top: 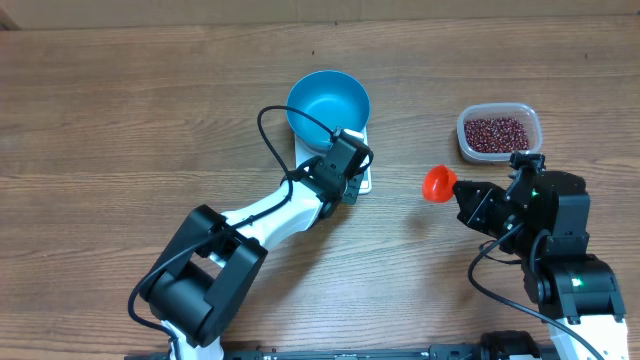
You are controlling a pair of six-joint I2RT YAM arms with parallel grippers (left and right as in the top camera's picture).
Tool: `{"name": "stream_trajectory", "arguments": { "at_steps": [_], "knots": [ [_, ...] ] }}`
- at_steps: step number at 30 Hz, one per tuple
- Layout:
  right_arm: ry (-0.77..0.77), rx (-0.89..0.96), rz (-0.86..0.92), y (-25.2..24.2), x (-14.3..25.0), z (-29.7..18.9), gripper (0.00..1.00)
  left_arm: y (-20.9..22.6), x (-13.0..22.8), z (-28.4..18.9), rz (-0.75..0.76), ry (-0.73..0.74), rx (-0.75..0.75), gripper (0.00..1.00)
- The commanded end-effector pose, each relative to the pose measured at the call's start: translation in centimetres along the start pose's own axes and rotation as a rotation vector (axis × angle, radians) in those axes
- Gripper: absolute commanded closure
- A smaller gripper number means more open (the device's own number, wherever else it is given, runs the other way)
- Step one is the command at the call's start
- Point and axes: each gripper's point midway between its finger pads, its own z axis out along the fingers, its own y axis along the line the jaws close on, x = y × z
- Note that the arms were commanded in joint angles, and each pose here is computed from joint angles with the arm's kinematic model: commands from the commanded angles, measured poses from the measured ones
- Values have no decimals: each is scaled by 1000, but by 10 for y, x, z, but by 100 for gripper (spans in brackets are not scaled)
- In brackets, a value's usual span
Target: Scoop item into bowl and weigh 150g on scale
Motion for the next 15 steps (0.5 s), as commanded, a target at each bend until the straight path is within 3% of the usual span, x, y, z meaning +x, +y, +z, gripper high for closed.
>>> {"name": "stream_trajectory", "arguments": {
  "at_steps": [1, 15],
  "knots": [
    [-37, -20, -14, 10, -11, -8, 96, 0, 15, 11, 29, 37, -19, 96],
    [-36, -19, -15, 10, -11, -8, 96, 1, 20, 14, 40, 54, -24, 96]
  ]
}}
